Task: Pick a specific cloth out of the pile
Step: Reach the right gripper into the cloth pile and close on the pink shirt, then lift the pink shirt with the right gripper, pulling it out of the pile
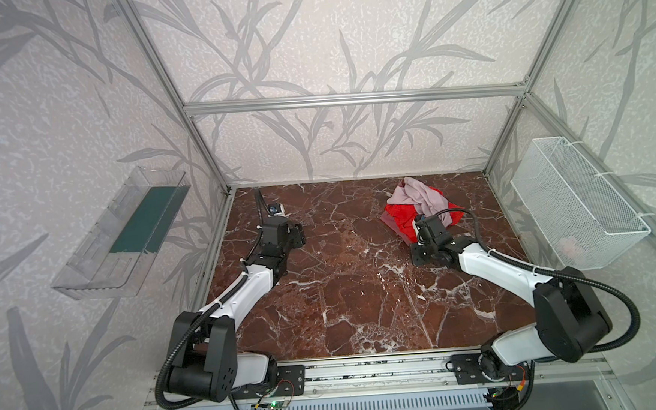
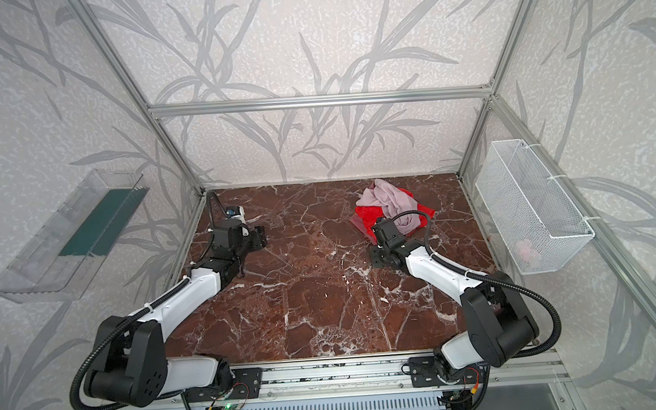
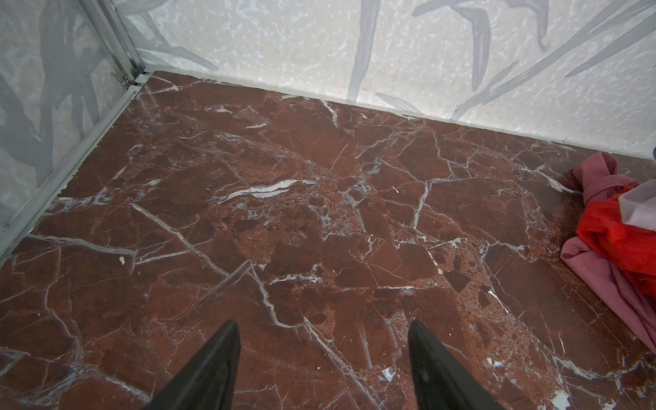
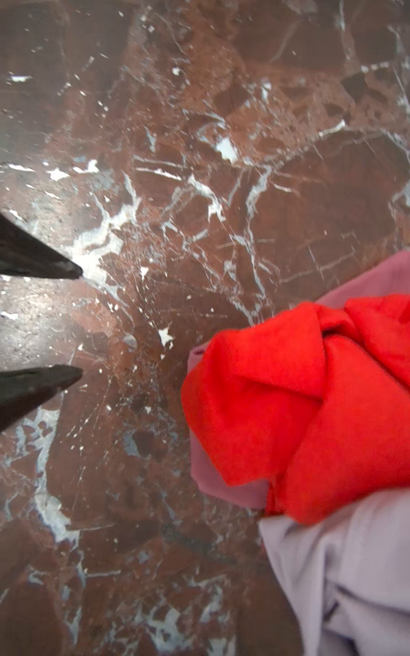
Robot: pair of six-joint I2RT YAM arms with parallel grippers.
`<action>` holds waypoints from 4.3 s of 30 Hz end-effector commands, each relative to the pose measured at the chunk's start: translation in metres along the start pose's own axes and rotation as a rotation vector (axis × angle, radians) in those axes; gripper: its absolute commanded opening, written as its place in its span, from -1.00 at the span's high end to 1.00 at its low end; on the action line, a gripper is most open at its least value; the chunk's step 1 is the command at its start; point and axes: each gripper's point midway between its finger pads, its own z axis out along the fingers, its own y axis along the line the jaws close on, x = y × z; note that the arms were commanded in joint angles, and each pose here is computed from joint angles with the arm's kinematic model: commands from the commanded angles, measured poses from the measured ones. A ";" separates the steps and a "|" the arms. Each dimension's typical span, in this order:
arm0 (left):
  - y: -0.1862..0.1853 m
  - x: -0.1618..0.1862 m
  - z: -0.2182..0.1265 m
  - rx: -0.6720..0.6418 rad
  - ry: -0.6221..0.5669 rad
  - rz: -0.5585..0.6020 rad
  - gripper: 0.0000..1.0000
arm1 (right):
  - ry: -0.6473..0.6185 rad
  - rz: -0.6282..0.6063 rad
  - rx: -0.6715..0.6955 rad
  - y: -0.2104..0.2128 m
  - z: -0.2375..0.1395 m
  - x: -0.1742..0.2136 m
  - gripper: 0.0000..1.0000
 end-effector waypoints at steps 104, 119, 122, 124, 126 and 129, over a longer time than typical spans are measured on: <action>-0.005 -0.026 -0.016 0.009 -0.051 -0.007 -0.42 | -0.545 0.311 -0.232 -0.039 -0.194 -0.174 1.00; -0.016 -0.047 -0.040 0.046 -0.082 -0.022 -0.42 | -0.652 0.215 -0.376 -0.007 -0.278 -0.213 1.00; -0.016 -0.054 -0.047 0.046 -0.097 -0.027 -0.42 | -0.658 0.185 -0.423 0.004 -0.291 -0.219 1.00; -0.015 -0.059 -0.052 0.039 -0.105 -0.028 -0.42 | -0.672 0.168 -0.450 0.009 -0.300 -0.223 1.00; -0.013 -0.063 -0.058 0.028 -0.109 -0.032 -0.42 | -0.680 0.149 -0.469 0.015 -0.309 -0.226 1.00; -0.008 -0.070 -0.068 -0.001 -0.107 -0.042 -0.40 | -0.701 0.091 -0.530 0.033 -0.331 -0.231 1.00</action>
